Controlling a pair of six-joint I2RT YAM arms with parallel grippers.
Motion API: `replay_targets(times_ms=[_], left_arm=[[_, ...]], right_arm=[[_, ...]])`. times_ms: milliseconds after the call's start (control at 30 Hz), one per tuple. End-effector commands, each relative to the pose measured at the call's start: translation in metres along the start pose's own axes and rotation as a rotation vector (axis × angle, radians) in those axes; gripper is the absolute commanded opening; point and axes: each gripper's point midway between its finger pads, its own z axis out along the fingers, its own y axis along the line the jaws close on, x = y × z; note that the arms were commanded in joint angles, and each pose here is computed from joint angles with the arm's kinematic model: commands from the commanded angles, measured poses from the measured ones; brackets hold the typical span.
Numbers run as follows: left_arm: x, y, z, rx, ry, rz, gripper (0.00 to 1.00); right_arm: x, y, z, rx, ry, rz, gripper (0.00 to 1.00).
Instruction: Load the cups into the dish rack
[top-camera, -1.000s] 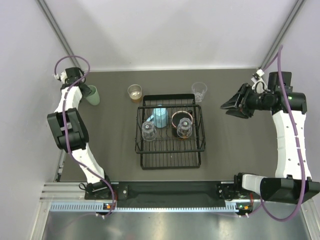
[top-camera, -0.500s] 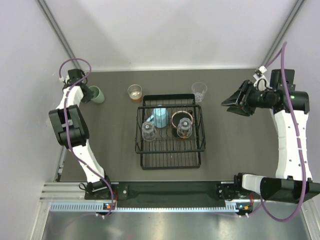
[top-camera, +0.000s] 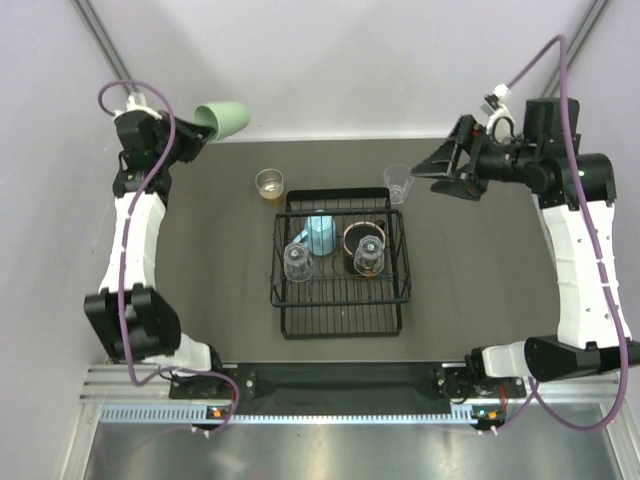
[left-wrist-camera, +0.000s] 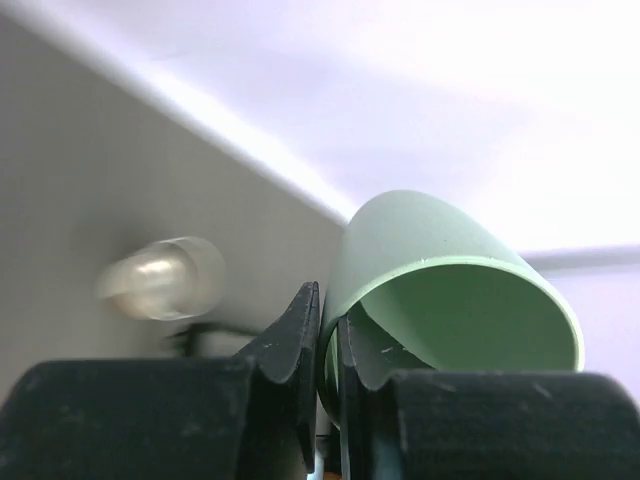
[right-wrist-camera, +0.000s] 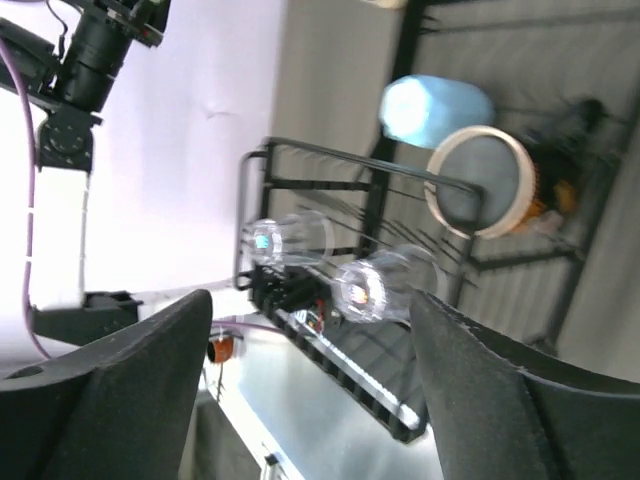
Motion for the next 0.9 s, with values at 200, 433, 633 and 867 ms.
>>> replay_targets(times_ms=[200,433,633,867], left_arm=[[0.043,-0.202,-0.137,0.795,0.093,0.016,0.0],[0.103,-0.252,-0.234,1.13,0.191,0.057,0.0],[0.119,-0.25,-0.254,1.17,0.229,0.035,0.0],[0.125,-0.245,-0.266,1.188,0.235,0.011,0.0]], right_arm=[[-0.003,0.129,-0.009,-0.439,-0.031,-0.236,1.0],[0.008,0.181,-0.018,-0.67,-0.02,-0.266,1.0],[0.022,0.215,-0.009,-0.753,0.008,-0.258,1.0],[0.034,0.233,0.006,-0.777,0.035,-0.262,1.0]])
